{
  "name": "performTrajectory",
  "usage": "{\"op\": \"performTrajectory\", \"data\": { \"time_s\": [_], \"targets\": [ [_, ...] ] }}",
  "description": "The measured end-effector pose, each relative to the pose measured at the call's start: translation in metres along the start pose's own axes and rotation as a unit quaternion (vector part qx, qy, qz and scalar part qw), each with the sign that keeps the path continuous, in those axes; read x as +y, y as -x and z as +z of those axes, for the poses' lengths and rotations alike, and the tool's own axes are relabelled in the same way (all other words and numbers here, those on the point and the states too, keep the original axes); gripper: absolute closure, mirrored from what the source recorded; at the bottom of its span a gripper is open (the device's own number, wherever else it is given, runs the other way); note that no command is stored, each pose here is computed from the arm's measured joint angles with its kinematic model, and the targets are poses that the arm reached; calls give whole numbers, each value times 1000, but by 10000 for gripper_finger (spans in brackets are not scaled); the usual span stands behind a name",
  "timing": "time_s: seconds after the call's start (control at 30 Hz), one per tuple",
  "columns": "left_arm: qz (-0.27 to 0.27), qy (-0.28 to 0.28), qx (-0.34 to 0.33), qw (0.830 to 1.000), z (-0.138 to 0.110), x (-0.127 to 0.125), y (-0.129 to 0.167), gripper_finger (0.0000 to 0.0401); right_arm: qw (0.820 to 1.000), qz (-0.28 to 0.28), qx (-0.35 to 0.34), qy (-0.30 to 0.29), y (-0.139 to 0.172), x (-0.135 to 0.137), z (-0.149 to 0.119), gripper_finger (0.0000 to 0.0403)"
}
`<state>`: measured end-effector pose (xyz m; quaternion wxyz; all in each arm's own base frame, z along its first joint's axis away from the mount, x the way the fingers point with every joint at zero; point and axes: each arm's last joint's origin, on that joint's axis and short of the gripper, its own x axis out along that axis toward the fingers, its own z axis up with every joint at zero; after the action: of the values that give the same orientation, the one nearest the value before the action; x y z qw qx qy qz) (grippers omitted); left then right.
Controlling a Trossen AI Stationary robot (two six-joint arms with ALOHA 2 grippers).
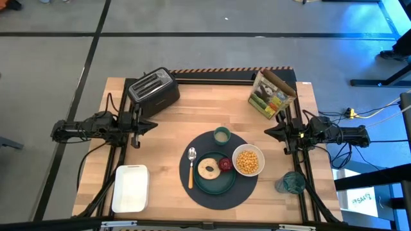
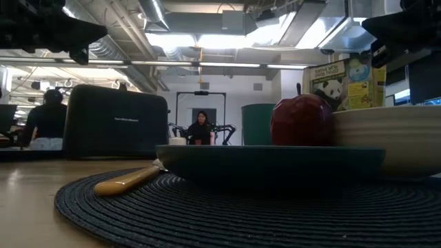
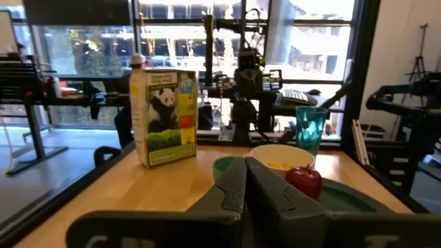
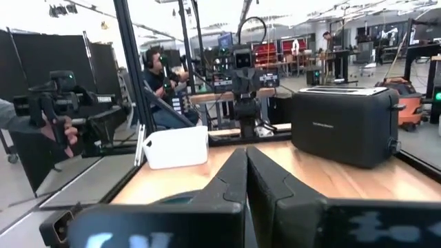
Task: Arrange a breakfast setting
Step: Return to Home Position
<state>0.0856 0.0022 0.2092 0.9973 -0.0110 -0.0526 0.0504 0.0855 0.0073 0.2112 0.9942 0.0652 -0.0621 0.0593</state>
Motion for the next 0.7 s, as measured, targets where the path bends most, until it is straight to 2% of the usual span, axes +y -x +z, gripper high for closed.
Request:
{"op": "performTrajectory", "data": {
  "time_s": [0.2, 0.33, 0.43, 0.6, 0.7],
  "targets": [
    [-7, 2, 3, 1000, -15, -1, -4, 399, 1000, 3, -5, -2, -1, 0, -3, 403],
    [-19, 31, -17, 999, -31, -1, -7, 399, 1000, 5, -15, -13, -4, -2, -13, 403],
    [-26, 32, -13, 999, -32, -2, -8, 399, 1000, 7, -20, -14, -5, -3, -21, 403],
    [-50, 41, -13, 998, -30, -3, -7, 399, 996, 65, 38, -51, -5, 0, -32, 403],
    [-61, 40, 7, 997, -33, -4, -7, 399, 996, 49, 52, -48, -5, -1, -36, 403]
  ]
}}
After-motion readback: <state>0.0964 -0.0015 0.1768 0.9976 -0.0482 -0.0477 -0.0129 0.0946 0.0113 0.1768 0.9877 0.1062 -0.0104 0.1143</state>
